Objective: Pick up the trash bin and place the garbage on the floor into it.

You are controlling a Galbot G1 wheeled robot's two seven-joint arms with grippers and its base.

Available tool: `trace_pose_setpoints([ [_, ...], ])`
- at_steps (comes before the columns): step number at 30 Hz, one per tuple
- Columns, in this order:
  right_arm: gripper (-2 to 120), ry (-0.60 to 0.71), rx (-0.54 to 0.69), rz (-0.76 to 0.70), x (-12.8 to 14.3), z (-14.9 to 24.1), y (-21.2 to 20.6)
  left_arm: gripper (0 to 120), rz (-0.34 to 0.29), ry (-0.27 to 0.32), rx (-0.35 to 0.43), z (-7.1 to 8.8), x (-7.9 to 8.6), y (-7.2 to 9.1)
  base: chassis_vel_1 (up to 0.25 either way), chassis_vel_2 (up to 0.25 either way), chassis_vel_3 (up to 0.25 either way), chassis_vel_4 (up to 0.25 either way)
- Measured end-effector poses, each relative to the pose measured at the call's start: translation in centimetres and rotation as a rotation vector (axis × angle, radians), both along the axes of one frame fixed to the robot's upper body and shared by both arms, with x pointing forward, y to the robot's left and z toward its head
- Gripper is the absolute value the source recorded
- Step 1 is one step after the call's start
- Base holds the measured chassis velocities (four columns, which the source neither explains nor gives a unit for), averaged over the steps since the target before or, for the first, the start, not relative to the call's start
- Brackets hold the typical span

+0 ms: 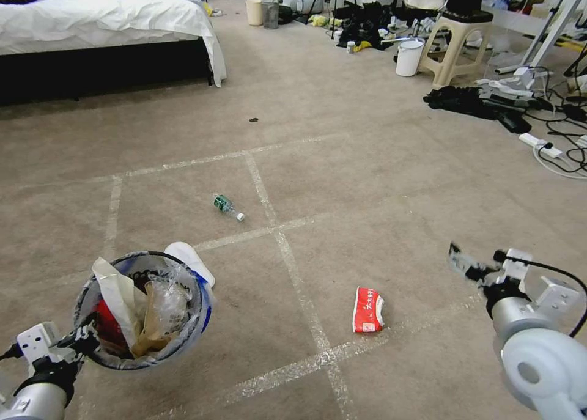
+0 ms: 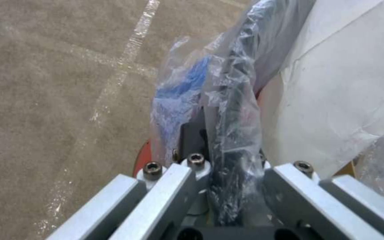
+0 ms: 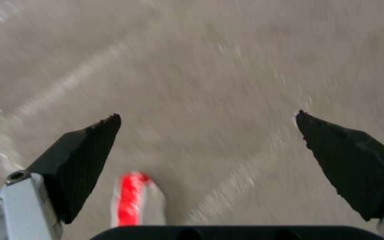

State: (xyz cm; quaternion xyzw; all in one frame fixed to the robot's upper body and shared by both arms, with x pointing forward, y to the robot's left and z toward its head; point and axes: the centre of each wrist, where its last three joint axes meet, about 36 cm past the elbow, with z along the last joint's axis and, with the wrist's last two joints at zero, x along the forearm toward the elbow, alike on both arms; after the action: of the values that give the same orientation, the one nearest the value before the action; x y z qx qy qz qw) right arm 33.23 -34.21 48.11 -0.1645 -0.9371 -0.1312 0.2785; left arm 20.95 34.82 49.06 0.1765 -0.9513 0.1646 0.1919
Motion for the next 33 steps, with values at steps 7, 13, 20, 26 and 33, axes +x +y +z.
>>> trace_pose_setpoints([
  [7, 100, 0.148, 0.057, -0.016, 2.7, -5.3, -1.0, 1, 0.004, -0.001, -0.001, -0.1, -0.2, 0.0, 0.0, 0.0, 0.0, 0.0],
  [13, 100, 0.198, 0.083, 0.006, 6.1, -10.1, -0.8, 1, 0.013, 0.003, 0.007, 0.0, -0.5, 0.2, 0.0, 0.0, 0.0, 0.0],
  [20, 100, 0.19, 0.054, 0.08, 9.1, -13.4, -0.7, 1, 0.022, 0.0, 0.001, -0.1, -0.6, 0.1, 0.0, 0.0, 0.0, 0.0],
  [26, 98, 0.21, 0.057, 0.141, 11.4, -16.1, 1.0, 1, 0.032, -0.001, 0.007, 0.0, -0.8, 0.1, 0.0, 0.0, 0.0, 0.0],
  [33, 94, 0.233, 0.092, 0.183, 12.2, -18.2, 4.0, 1, 0.04, -0.006, 0.011, 0.1, -0.7, 0.2, 0.0, 0.0, 0.0, 0.0],
])
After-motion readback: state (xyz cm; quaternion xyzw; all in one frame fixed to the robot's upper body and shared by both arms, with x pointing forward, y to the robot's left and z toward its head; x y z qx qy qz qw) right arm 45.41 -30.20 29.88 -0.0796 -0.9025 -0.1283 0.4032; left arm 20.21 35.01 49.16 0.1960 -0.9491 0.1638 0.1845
